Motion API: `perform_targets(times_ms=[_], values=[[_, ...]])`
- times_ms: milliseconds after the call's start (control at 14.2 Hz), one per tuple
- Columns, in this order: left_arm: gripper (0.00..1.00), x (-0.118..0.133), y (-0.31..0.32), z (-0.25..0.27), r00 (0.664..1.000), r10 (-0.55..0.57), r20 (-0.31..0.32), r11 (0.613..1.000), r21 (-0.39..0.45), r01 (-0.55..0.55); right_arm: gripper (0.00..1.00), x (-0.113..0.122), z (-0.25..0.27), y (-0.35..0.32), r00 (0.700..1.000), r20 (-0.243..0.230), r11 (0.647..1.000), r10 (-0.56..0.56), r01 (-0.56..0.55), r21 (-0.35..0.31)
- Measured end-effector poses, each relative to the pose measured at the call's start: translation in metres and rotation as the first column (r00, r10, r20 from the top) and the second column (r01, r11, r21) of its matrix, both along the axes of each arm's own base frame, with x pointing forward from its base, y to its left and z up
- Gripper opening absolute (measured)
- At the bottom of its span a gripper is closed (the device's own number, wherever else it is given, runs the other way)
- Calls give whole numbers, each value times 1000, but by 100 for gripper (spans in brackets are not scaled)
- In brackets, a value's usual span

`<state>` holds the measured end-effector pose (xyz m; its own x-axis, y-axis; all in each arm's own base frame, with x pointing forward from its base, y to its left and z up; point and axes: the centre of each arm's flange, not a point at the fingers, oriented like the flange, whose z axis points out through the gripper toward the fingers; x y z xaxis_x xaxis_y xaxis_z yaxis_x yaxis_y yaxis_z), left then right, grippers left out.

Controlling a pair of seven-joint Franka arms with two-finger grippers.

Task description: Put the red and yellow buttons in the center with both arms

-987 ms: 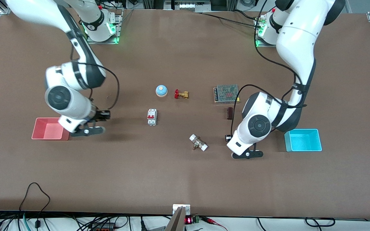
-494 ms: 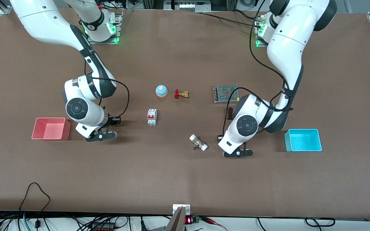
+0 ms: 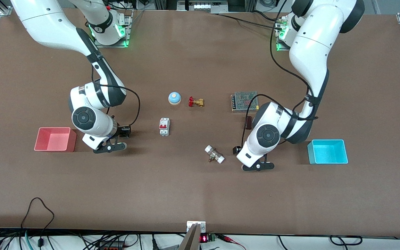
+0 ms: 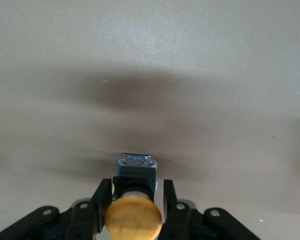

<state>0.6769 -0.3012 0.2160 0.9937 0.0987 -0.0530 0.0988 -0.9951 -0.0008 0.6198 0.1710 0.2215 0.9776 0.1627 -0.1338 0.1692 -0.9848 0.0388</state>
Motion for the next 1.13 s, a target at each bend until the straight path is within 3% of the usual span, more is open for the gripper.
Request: perform_targets(times_ms=[212, 353, 564, 846, 1128], values=[[100, 9, 9, 62, 999, -17, 38, 1000, 3, 17, 58, 0, -1, -1, 1000, 0, 1000, -2, 2, -1], [100, 15, 32, 129, 993, -92, 73, 996, 8, 92, 73, 3, 2, -3, 1000, 9, 1000, -5, 5, 1], [100, 13, 93, 224, 972, -216, 87, 976, 37, 214, 100, 18, 37, -7, 997, 57, 998, -50, 48, 39], [100, 15, 180, 281, 969, -237, 75, 971, 52, 233, 100, 28, 168, -57, 976, 126, 982, -175, 164, 91], [100, 18, 209, 316, 975, -196, 106, 980, 60, 190, 100, -11, 302, -119, 956, 145, 966, -256, 249, 65]])
